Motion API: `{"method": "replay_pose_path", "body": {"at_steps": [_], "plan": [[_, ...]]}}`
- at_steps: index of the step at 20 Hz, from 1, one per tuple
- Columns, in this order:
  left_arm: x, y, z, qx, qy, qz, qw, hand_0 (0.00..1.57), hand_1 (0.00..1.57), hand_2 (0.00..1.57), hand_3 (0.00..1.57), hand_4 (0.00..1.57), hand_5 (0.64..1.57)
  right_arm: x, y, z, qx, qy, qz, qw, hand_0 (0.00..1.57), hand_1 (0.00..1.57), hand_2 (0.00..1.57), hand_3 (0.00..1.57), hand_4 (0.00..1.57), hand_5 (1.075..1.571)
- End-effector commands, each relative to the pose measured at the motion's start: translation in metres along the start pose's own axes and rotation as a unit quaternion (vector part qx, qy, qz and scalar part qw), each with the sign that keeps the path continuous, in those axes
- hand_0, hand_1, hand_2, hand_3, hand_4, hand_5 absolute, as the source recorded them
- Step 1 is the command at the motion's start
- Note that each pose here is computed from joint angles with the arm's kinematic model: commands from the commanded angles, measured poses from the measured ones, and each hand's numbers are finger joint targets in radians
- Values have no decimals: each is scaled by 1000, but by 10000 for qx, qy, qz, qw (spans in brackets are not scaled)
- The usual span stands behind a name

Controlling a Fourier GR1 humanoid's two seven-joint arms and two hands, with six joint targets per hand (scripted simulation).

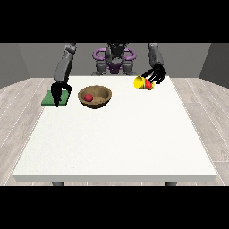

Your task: Pick the cup and pour the ball into the bowl, then pick the bowl and place it on the pad

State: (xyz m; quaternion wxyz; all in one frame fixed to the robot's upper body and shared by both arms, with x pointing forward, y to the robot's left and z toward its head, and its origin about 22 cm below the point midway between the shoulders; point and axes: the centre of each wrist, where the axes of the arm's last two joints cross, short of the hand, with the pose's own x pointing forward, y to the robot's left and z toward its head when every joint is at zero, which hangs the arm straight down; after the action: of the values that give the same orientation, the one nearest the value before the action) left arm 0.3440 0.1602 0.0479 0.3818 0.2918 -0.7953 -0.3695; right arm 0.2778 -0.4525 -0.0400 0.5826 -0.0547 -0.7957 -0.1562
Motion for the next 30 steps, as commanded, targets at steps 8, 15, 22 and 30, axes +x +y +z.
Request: {"method": "replay_pose_path", "body": {"at_steps": [8,15,22,30], "plan": [[-45,15,4,470,-205,2875,9564,0,0,0,0,0,654,32,19,-46,-38,-752,-484,9960,0,0,290,0,0,1548],[-51,21,2,564,-111,3009,9519,0,0,0,0,0,646,10,69,-53,30,-222,-355,9991,0,0,0,0,0,1569],[-87,5,59,335,843,3213,9426,0,0,0,0,0,683,-15,82,-32,302,508,-788,9951,0,0,0,0,0,1571],[-85,-21,84,150,1667,3404,9253,0,0,0,0,0,702,-55,138,1,423,1565,-589,9850,0,0,0,0,0,1570]]}}
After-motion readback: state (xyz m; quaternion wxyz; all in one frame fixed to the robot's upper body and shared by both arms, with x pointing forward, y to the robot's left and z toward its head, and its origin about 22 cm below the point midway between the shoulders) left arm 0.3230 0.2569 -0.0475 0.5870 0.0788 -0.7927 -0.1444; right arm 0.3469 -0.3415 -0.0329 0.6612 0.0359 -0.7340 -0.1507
